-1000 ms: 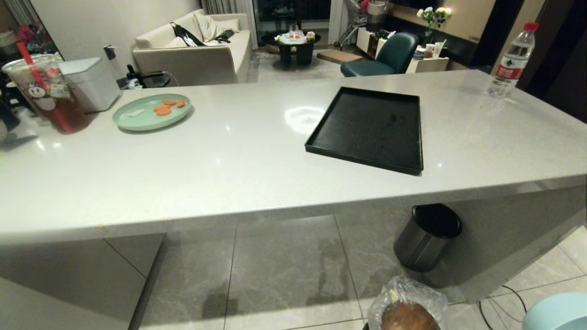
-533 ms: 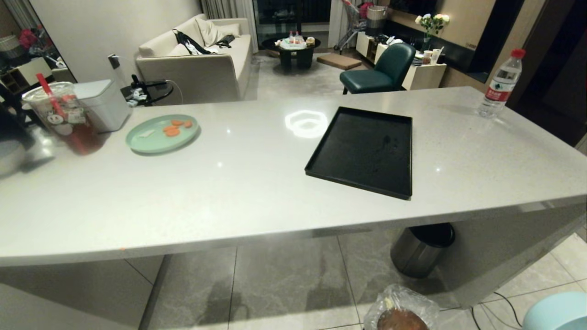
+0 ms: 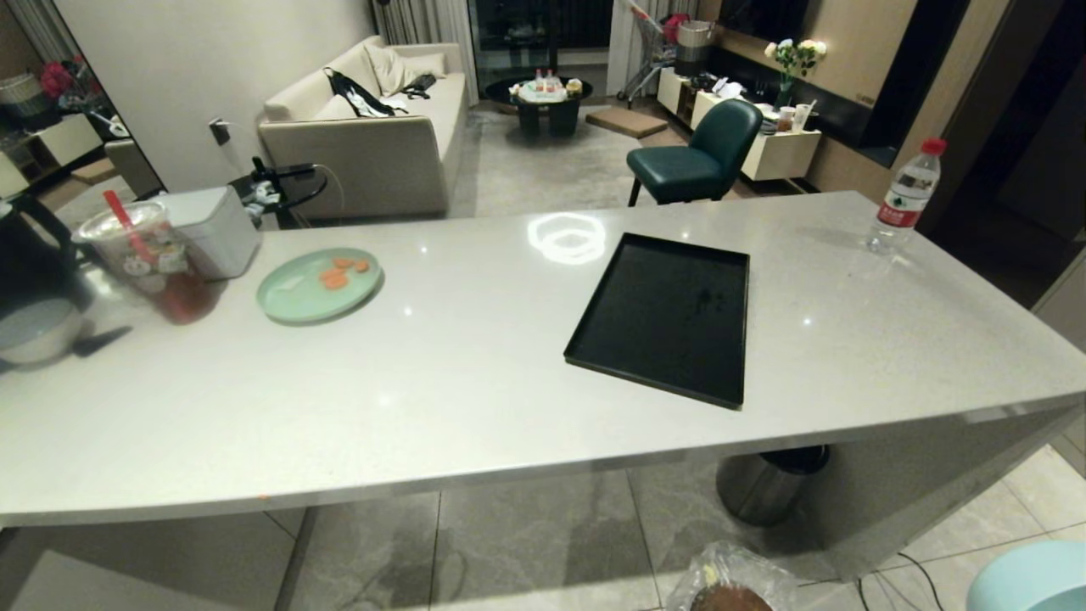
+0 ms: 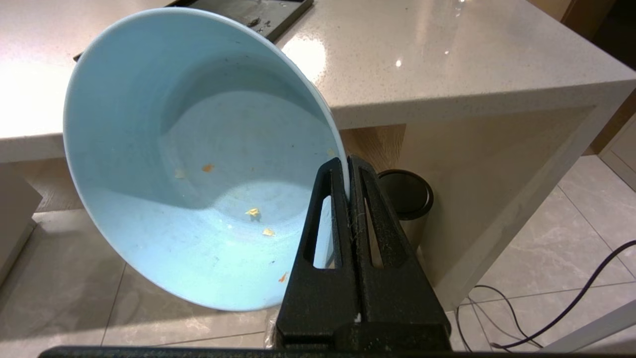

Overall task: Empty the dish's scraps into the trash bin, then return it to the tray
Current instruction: Put the bowl back to the table

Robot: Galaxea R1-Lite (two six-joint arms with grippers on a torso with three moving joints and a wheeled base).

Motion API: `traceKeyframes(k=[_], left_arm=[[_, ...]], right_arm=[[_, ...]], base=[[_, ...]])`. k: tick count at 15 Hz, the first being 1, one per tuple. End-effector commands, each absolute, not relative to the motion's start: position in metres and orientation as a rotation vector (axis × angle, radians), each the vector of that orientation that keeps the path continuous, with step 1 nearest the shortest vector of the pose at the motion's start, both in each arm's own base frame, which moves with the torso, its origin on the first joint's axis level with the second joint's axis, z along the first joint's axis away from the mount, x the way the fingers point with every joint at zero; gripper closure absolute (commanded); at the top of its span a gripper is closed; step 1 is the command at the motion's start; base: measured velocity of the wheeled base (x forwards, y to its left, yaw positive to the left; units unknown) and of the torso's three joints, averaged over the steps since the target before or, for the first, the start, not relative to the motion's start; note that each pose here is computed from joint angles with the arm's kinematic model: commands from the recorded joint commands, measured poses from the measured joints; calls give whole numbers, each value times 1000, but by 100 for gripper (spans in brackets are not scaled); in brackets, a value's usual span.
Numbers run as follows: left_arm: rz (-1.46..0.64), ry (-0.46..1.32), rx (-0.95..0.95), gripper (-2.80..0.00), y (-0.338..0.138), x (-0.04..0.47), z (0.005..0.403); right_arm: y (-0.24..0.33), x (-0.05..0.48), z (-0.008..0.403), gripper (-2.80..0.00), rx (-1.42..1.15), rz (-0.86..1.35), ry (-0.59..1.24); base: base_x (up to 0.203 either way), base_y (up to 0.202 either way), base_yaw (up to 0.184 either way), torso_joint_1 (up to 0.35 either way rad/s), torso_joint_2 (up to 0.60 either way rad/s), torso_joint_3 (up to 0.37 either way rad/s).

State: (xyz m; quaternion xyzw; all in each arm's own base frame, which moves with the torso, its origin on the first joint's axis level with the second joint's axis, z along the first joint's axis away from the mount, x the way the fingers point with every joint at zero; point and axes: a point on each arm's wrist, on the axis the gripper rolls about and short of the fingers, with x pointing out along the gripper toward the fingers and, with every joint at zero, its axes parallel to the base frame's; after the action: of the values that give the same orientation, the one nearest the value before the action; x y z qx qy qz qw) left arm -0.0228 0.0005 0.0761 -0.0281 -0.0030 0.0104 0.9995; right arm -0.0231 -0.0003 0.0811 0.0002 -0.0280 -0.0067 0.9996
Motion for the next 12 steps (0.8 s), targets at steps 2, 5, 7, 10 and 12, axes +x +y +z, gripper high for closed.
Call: traceKeyframes(k=[2,5,7,10,12], left_arm=[[23,-5,-57,0,1,-23,76],[22,-5,-57,0,1,-23,76],[23,-5,-57,0,1,-23,76],[22,-5,-57,0,1,-23,76],[22,-5,-57,0,1,-23,76]], right_arm=[[0,-23,81,0,-1,-14,-57],[0,-23,81,0,-1,-14,-55],[0,-23,81,0,0,-14,-55],[0,-23,81,0,0,-14,-55],[0,-23,81,0,2,-13,-55]], base=[[0,0,0,162,-391,-234],[0,0,0,149,-351,-209],[0,0,0,141,-332,-192],[0,0,0,144,-340,-190],[0,0,0,98,-229,-113]])
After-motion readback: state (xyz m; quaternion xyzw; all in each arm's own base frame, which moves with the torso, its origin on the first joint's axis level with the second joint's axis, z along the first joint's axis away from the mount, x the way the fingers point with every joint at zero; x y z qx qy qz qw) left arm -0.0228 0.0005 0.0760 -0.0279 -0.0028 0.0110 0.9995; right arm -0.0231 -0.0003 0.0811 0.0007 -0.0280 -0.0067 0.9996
